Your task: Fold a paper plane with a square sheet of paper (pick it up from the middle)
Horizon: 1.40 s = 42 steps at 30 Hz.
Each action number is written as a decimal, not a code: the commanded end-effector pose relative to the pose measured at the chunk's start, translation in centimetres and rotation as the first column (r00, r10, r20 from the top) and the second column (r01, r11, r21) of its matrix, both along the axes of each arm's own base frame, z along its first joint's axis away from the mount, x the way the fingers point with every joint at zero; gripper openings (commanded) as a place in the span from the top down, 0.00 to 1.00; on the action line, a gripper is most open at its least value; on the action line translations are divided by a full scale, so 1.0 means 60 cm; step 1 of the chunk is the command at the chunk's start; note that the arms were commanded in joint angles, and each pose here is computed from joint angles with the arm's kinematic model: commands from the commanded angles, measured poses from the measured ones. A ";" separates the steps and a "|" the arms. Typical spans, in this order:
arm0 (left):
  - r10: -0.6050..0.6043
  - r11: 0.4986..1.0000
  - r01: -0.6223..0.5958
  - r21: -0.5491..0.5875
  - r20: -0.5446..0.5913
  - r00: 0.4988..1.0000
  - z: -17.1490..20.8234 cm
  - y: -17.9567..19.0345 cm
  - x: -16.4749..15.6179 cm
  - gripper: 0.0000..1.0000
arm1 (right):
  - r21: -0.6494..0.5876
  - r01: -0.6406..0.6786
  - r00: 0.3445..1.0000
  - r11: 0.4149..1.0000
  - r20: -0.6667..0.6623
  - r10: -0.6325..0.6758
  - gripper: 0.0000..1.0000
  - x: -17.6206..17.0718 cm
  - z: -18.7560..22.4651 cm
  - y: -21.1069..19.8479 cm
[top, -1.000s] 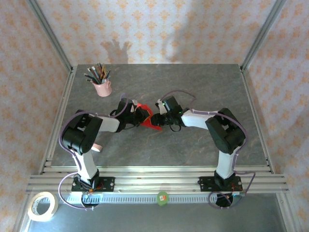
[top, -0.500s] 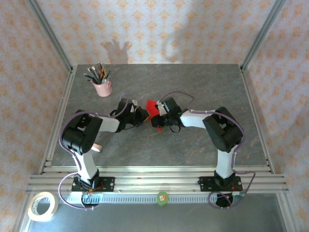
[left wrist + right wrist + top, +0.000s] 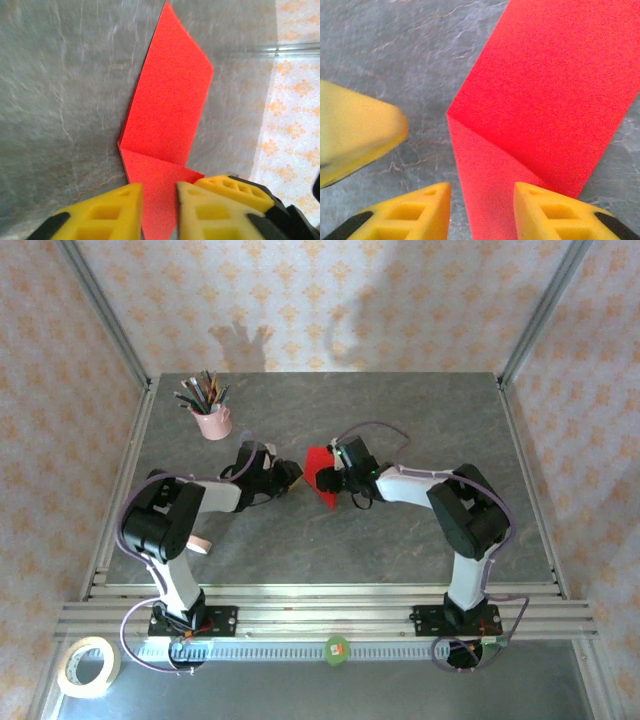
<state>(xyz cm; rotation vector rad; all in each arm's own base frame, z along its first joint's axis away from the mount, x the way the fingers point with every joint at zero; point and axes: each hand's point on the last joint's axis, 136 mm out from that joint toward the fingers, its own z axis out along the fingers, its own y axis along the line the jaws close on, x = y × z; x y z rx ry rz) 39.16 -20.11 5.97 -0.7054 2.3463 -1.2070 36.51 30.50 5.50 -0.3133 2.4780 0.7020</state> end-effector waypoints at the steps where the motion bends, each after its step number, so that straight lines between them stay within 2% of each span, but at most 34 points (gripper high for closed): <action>1: 0.053 0.997 -0.055 0.058 0.027 0.998 0.015 0.040 -0.003 0.65 | -0.008 0.142 0.990 0.990 -0.020 -0.142 0.66 0.045 -0.006 -0.011; 5: 0.083 0.990 -0.087 0.112 0.040 0.996 0.018 0.071 -0.016 0.46 | -0.031 0.139 0.986 0.990 -0.085 -0.141 0.68 0.048 -0.032 -0.002; 10: 0.071 0.985 -0.082 0.153 0.075 0.995 0.025 0.085 -0.032 0.31 | -0.043 0.094 0.973 0.995 -0.209 -0.100 0.71 0.009 -0.080 0.002; 14: 0.068 0.983 -0.081 0.166 0.082 0.994 0.027 0.095 -0.055 0.04 | 0.016 -0.005 0.963 1.000 -0.270 0.009 0.72 -0.035 -0.082 0.028; 15: 0.066 0.982 -0.081 0.169 0.091 0.994 0.030 0.098 -0.061 0.01 | 0.050 -0.040 0.959 0.998 -0.279 0.052 0.71 -0.046 -0.074 0.042; 17: 0.059 0.981 -0.076 0.180 0.098 0.993 0.029 0.106 -0.072 0.01 | 0.098 -0.126 0.951 0.987 -0.271 0.148 0.71 -0.064 -0.054 0.071; 19: 0.050 0.980 -0.066 0.187 0.089 0.995 0.024 0.116 -0.080 0.01 | 0.082 -0.160 0.953 0.984 -0.246 0.175 0.70 -0.070 -0.045 0.083; 22: 0.023 0.983 -0.036 0.181 0.074 0.997 0.015 0.123 -0.090 0.01 | 0.073 -0.083 0.976 0.994 -0.198 0.096 0.69 -0.041 -0.032 0.075; 25: 0.001 0.987 -0.014 0.159 0.086 0.996 0.021 0.124 -0.094 0.01 | 0.177 -0.028 0.993 0.984 -0.108 0.048 0.68 -0.015 0.032 0.089; 28: -0.054 0.991 0.043 0.123 0.086 0.995 0.029 0.109 -0.103 0.01 | 0.290 0.025 0.997 0.957 -0.080 -0.002 0.64 -0.017 0.078 0.098; 32: -0.134 0.979 0.124 0.160 0.047 0.990 0.018 0.106 -0.119 0.01 | 0.296 0.110 0.993 0.949 -0.079 -0.090 0.66 -0.050 0.077 0.080; 34: -0.147 0.980 0.141 0.139 0.029 0.989 0.013 0.100 -0.121 0.01 | 0.308 0.144 0.989 0.940 -0.071 -0.129 0.66 -0.058 0.084 0.063; 36: -0.171 0.982 0.167 0.085 0.039 0.985 0.019 0.086 -0.118 0.01 | 0.308 0.147 0.988 0.940 -0.081 -0.128 0.66 -0.070 0.083 0.056; 42: -0.161 0.977 0.153 0.149 0.042 0.986 0.020 0.099 -0.118 0.01 | 0.311 0.160 0.980 0.937 -0.167 -0.112 0.71 -0.092 0.045 0.067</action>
